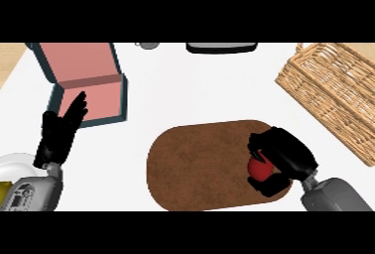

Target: Pick the tomato from the cutting board and place it in the basket

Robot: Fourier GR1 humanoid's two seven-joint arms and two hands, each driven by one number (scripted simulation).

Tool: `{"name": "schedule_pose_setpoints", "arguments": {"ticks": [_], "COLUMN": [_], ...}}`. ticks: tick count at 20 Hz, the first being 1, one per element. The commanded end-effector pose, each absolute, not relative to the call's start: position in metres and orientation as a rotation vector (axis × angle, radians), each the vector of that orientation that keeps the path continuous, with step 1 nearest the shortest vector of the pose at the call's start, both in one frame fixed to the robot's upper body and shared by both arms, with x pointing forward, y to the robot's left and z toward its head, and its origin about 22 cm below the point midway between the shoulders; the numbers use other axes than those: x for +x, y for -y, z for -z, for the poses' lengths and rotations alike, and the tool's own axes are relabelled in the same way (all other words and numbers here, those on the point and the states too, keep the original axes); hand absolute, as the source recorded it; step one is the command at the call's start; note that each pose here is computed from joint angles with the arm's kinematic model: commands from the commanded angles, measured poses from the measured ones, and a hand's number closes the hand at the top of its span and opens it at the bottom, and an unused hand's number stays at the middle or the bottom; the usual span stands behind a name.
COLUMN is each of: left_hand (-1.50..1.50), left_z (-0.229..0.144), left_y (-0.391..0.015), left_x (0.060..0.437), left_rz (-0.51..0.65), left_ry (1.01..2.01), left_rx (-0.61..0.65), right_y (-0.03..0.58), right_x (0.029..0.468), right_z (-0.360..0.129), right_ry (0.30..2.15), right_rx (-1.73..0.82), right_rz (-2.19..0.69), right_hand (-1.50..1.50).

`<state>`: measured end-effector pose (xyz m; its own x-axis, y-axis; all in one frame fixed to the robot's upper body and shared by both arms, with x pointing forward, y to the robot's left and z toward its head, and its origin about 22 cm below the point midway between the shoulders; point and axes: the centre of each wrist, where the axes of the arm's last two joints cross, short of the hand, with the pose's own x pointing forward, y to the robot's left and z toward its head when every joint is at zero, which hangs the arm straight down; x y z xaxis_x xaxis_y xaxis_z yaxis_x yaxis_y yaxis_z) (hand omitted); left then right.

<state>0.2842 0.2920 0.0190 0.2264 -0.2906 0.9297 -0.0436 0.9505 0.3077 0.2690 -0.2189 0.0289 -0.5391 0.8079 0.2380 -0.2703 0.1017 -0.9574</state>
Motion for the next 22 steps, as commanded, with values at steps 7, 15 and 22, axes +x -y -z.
{"name": "schedule_pose_setpoints", "arguments": {"ticks": [7,15,22], "left_hand": [0.00,0.00,0.00], "left_z": [-0.014,-0.036,-0.019], "left_y": [-0.286,-0.290,-0.274], "left_x": [0.279,0.288,0.290], "left_rz": [0.169,0.194,0.221], "left_ry": [1.317,1.352,1.349], "left_rx": [0.310,0.295,0.267], "right_y": [0.223,0.253,0.272], "right_x": [0.212,0.183,0.199], "right_z": [-0.132,-0.240,-0.330], "right_ry": [1.811,1.858,1.857], "right_rx": [-0.283,-0.389,-0.481], "right_rz": [-1.054,-0.880,-0.743], "right_hand": [1.50,1.50,1.50]}}
